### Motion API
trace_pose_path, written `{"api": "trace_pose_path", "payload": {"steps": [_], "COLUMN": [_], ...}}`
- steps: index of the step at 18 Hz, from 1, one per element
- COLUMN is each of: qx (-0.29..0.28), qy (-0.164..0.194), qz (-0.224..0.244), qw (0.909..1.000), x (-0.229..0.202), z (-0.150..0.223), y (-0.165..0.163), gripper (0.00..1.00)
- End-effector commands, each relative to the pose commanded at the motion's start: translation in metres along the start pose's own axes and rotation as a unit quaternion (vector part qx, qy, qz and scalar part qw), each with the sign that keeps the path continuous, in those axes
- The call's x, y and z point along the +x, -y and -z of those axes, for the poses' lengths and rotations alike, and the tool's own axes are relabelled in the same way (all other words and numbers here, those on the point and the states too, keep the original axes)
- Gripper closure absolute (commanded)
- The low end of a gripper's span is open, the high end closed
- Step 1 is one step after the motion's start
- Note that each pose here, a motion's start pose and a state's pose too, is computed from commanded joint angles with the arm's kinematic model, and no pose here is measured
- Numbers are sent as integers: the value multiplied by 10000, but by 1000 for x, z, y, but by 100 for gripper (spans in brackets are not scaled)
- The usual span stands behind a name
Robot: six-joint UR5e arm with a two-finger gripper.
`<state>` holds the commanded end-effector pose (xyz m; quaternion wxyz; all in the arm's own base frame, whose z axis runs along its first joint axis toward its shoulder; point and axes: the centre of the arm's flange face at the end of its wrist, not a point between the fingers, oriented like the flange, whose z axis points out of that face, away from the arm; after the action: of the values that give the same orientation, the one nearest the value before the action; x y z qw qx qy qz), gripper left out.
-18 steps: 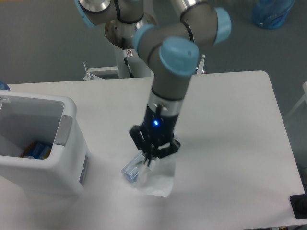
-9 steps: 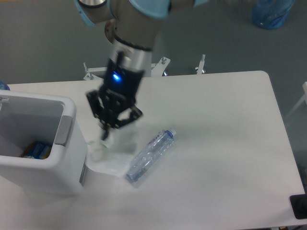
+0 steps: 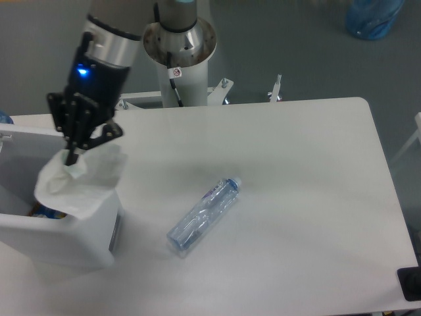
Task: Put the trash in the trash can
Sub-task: 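Carry the tissue over the white trash bin and lower it in, then open the gripper to drop the tissue and rise from the bin, then move the gripper down over the clear plastic water bottle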
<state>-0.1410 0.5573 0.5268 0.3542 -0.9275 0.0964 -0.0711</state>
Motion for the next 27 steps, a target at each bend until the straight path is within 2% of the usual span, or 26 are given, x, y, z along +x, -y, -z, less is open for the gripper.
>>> {"api": "trace_pose_path", "payload": {"steps": [1,2,4,5,6,11,16,21,24,27], "qx": [9,20,61,61,67,114,86,-41,-201,-656], "qy": [-8,0,21,21,35,76,443,923,943,1167], "qz": [-55,-71,-183,-184,-192,-229,88,639,961,1164], "qw": [10000,10000,9998,9998,9998,9996,9989,9937,9907,9841], "x": [2,1,2,3,4,3,-50,-120,-156,-193], "z": [-2,-1,2,3,5,11,28,53,41,26], "y": [0,2,5,5,5,11,-2,-42,-68,-100], "gripper": [61,55,18,5,0,0,0,0,0,0]}}
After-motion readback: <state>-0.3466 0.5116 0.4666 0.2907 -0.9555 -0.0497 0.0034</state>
